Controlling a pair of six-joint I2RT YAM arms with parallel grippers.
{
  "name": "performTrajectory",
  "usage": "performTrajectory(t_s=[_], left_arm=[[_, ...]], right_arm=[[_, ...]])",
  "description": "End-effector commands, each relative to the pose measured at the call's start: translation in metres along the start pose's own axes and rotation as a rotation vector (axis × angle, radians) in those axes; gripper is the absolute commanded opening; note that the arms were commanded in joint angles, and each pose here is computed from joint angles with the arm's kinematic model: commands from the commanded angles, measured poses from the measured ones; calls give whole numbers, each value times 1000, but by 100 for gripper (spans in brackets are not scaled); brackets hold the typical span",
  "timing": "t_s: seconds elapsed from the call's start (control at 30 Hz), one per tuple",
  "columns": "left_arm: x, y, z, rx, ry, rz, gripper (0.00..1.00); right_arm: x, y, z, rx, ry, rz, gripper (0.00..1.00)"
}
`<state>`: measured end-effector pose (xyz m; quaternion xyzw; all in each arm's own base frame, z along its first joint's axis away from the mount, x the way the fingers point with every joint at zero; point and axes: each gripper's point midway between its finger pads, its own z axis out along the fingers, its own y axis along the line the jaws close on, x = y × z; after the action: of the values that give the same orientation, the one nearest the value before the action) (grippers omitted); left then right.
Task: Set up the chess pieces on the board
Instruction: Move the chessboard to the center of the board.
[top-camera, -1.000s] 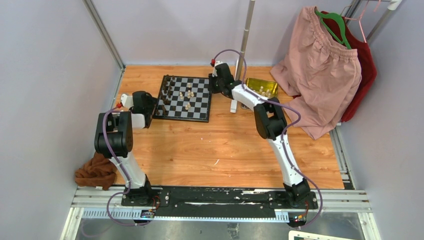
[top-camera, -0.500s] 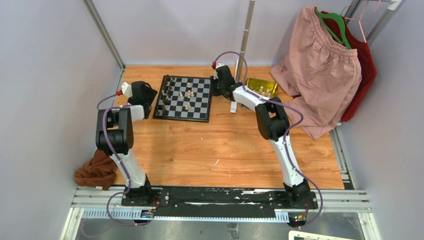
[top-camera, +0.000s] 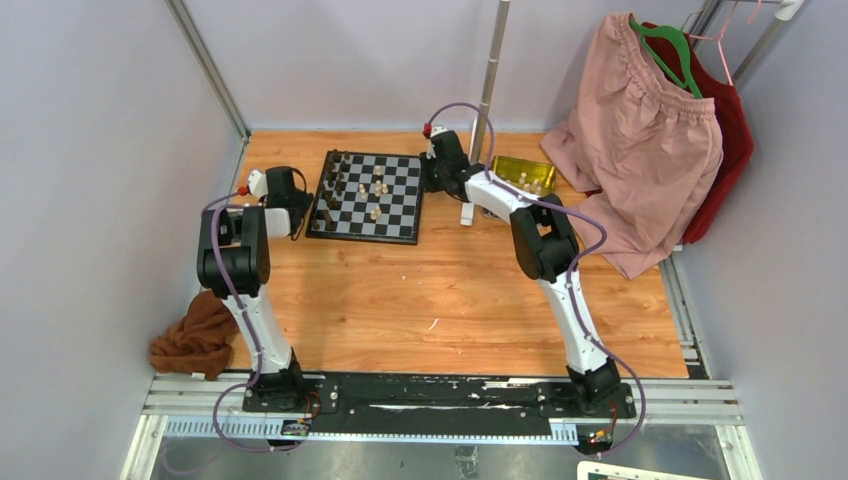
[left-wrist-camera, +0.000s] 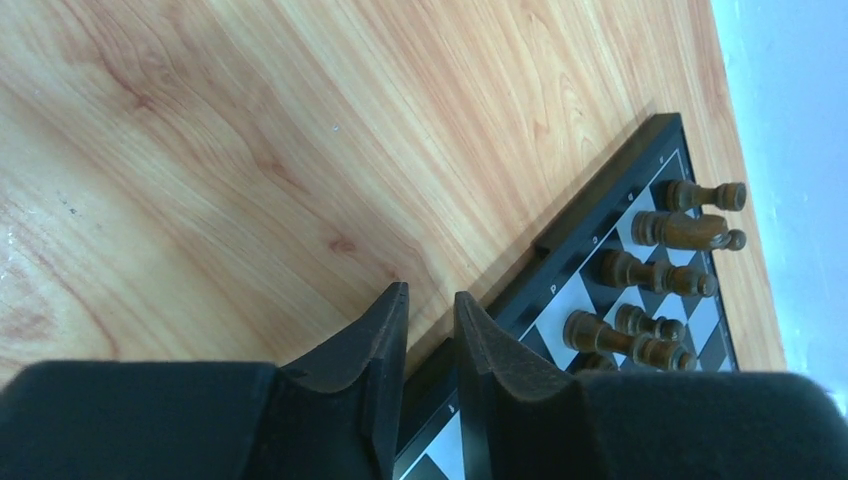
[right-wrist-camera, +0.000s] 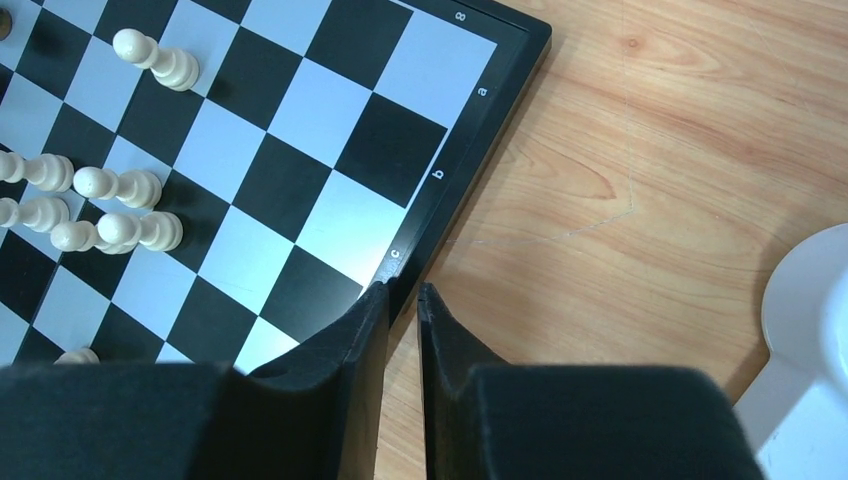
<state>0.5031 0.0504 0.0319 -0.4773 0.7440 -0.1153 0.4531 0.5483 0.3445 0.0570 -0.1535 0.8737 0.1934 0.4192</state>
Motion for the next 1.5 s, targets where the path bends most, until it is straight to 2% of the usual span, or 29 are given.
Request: performTrajectory(t_s=[0.0,0.13,0.33,0.63,0.7,0.93,1.03,1.47], left_arm=[[7,8,6,-24,42,15,27],[13,10,5,-28,72,19,14],[21,8,2,-6,113,-1,5],[29,-1,-2,32,162,-20,3],[31,-2,-2,36,170,-24,3],[33,0,-3,34,177,-31,3],[33,0,-4,33,179,-32,3],[32,3,-7,26,172,-33,3]], right_arm=[[15,-3,4,33,27,-16,19],[18,-6,3,51,25,5,13],[24,-12,-2,75,17,41,5],[36,-16,-1,41,27,134,3],[40,-16,-2,38,34,137,6],[54,-17,-10,36,50,143,26],[59,-18,-13,33,56,150,30],[77,6,-7,-95,109,248,33]])
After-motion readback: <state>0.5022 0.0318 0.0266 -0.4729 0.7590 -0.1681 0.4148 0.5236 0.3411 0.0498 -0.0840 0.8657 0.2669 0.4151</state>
